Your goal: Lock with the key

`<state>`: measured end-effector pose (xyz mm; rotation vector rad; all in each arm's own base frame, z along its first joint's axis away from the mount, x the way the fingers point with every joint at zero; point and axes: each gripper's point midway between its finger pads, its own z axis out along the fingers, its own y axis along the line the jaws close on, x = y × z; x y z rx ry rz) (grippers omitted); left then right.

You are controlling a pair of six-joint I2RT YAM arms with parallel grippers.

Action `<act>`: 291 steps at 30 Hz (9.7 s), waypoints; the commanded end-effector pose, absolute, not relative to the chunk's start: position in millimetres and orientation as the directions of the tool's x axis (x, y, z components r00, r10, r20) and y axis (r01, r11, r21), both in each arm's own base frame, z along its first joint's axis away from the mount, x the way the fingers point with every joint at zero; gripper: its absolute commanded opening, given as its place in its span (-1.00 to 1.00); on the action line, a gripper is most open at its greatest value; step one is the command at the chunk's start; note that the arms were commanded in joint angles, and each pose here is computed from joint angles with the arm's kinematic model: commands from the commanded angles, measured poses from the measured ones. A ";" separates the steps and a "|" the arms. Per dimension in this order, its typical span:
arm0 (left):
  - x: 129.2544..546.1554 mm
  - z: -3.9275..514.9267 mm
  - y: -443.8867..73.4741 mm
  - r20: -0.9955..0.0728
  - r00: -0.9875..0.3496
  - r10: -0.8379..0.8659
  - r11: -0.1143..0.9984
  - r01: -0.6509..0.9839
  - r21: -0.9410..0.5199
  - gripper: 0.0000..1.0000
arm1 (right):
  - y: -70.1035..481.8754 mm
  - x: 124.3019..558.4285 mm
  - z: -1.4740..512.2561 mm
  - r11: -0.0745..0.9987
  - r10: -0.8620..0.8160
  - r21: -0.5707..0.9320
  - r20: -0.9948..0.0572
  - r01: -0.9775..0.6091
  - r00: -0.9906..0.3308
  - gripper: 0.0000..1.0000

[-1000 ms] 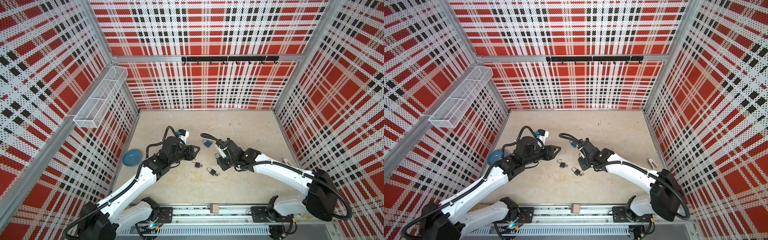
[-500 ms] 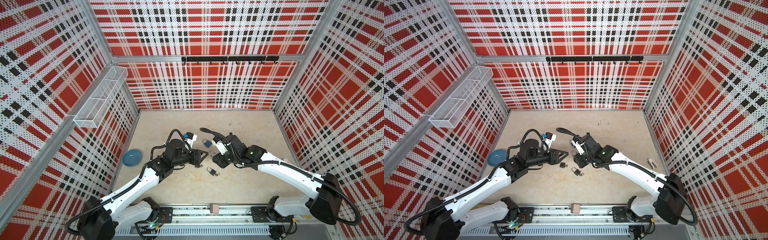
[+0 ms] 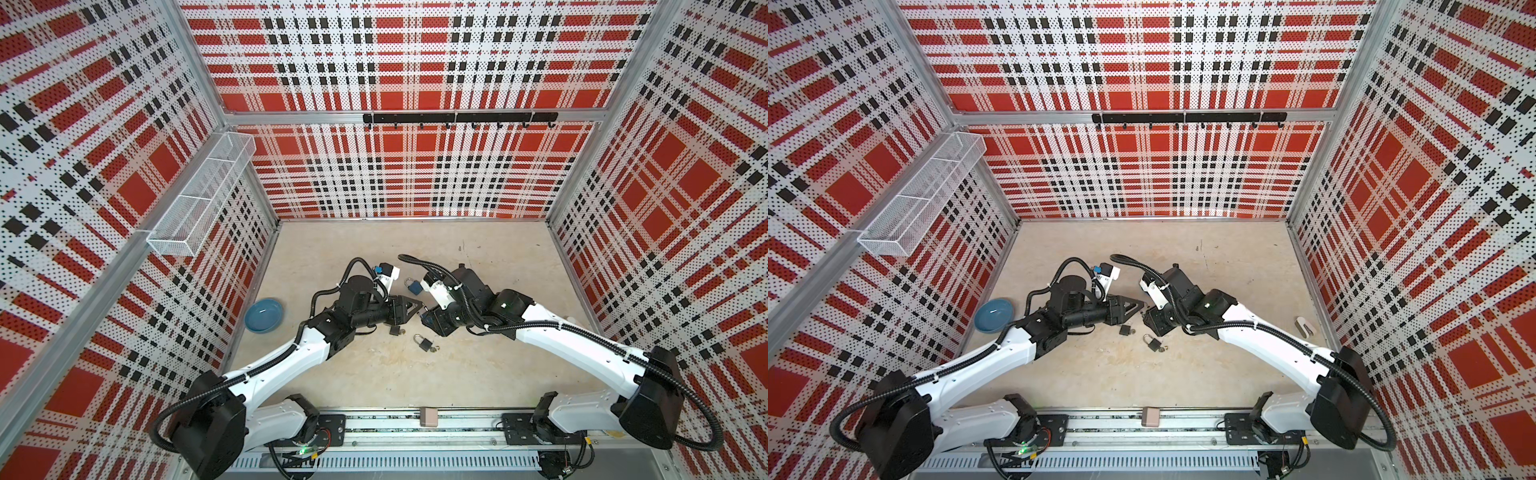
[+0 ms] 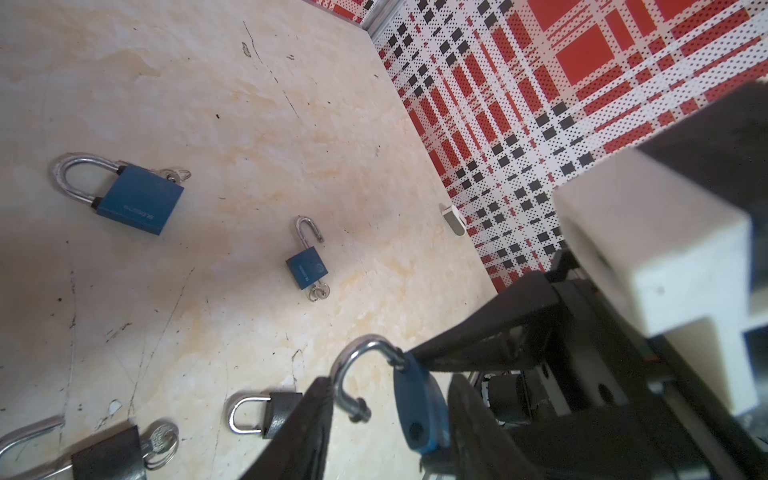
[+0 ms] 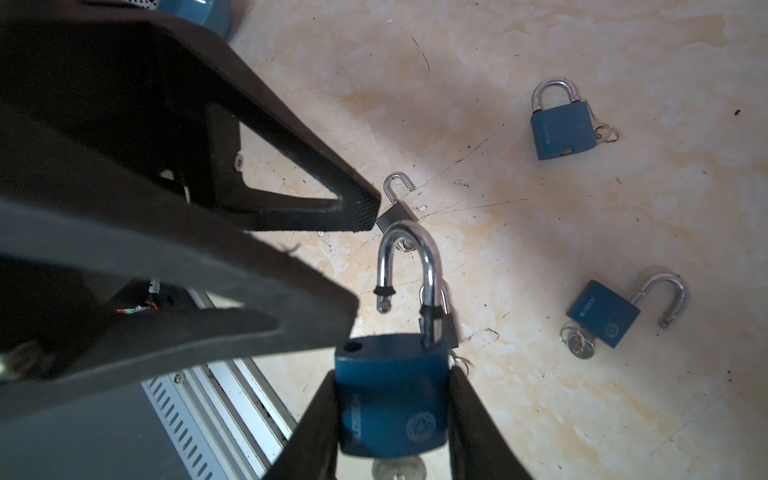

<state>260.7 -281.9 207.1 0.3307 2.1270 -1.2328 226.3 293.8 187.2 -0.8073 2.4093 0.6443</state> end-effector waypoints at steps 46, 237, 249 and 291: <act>270.9 209.0 -283.3 -0.620 -0.763 -0.184 0.457 0.492 -0.741 -1.00 | 309.4 235.5 243.1 0.671 -0.324 0.264 -0.736 -0.693 -0.594 -0.16; 229.5 310.4 -268.6 -0.685 -0.723 -0.092 0.303 0.635 -0.711 -0.44 | 308.8 203.2 296.5 0.118 -0.260 0.706 -0.657 -0.698 -0.708 -1.00; 228.8 304.4 -266.8 -0.678 -0.729 -0.094 0.312 0.625 -0.715 -0.74 | 310.5 203.5 302.0 0.104 -0.254 0.709 -0.659 -0.697 -0.708 -1.00; 252.4 264.1 -257.8 -0.669 -0.736 -0.103 0.424 0.576 -0.699 -1.00 | 314.7 183.4 334.7 -0.044 -0.221 0.727 -0.676 -0.685 -0.703 -1.00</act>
